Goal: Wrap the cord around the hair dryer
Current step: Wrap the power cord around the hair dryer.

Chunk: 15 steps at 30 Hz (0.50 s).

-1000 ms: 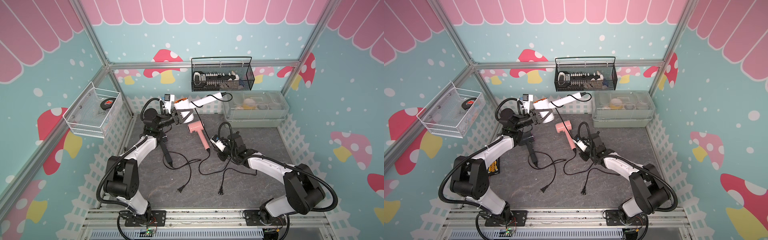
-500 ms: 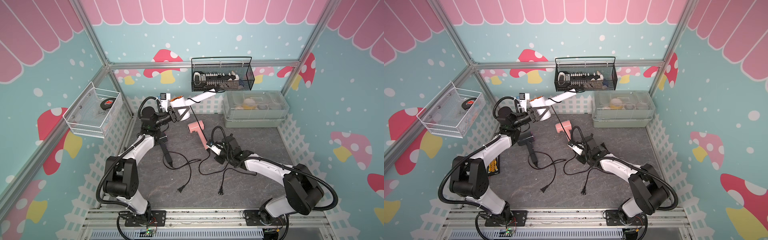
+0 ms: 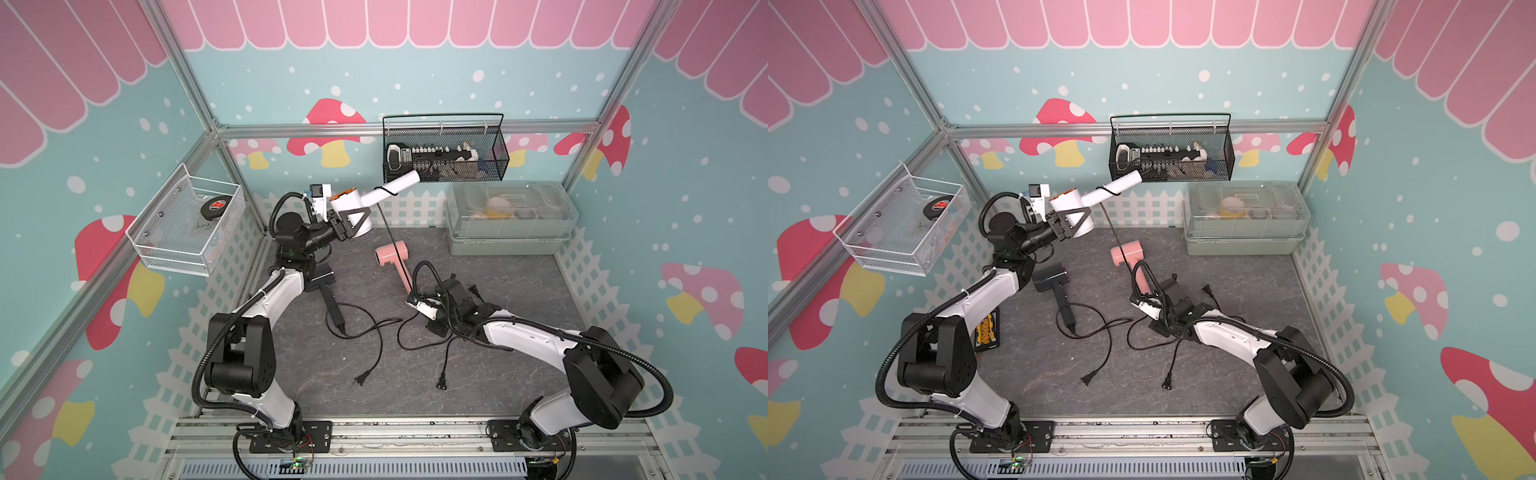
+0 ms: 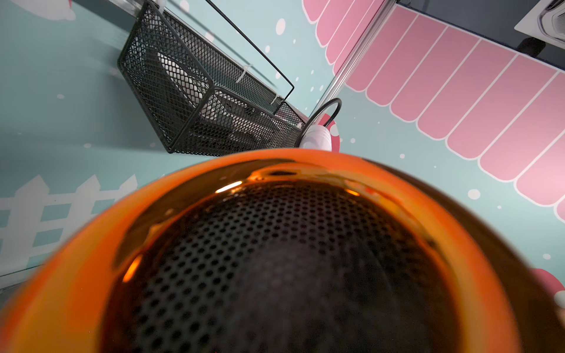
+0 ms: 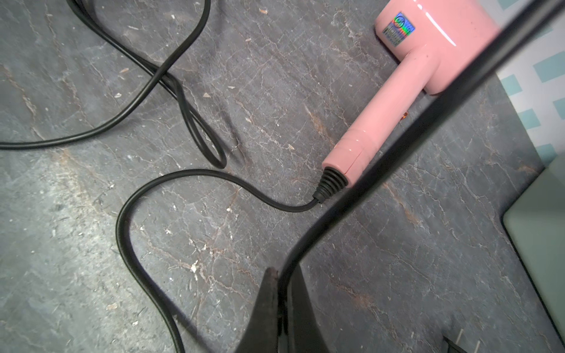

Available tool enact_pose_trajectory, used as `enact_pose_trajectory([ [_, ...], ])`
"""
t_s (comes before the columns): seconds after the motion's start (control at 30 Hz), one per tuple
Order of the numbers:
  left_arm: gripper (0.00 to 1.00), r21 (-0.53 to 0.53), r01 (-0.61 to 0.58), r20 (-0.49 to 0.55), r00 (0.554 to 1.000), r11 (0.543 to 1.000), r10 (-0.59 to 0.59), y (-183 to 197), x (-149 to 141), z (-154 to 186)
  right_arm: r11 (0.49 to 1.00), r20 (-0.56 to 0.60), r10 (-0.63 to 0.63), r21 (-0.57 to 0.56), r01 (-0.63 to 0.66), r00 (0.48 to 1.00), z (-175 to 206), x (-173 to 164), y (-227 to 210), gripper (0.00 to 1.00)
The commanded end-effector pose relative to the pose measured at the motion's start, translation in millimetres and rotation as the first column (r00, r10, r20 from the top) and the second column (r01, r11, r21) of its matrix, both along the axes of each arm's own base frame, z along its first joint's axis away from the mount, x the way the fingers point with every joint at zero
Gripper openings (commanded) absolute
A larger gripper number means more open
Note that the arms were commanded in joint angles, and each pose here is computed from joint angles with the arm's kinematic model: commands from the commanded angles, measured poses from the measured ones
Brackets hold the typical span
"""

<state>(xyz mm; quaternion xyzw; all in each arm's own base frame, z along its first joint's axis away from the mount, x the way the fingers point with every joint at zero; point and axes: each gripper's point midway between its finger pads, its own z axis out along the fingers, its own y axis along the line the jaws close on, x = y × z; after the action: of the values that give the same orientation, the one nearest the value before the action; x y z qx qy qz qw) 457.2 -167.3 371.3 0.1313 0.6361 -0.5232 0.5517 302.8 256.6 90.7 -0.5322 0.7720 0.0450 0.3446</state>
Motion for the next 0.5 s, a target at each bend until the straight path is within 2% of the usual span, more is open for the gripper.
enact_pose_trajectory([
  [0.0, 0.00, -0.048, -0.112, 0.191, 0.974, 0.993, 0.119, 26, 2, 58, 0.989, -0.109, 0.038, -0.138, -0.053, 0.993, -33, -27, -12, 0.00],
  [0.27, 0.00, -0.096, -0.159, 0.213, 0.961, 0.983, 0.176, 48, 11, 73, 0.976, -0.140, 0.039, -0.206, -0.068, 0.989, -47, -40, -18, 0.00],
  [0.47, 0.00, -0.150, -0.147, 0.223, 0.958, 0.978, 0.178, 58, 11, 81, 0.962, -0.162, 0.009, -0.269, -0.053, 0.987, -60, -41, -27, 0.00],
])
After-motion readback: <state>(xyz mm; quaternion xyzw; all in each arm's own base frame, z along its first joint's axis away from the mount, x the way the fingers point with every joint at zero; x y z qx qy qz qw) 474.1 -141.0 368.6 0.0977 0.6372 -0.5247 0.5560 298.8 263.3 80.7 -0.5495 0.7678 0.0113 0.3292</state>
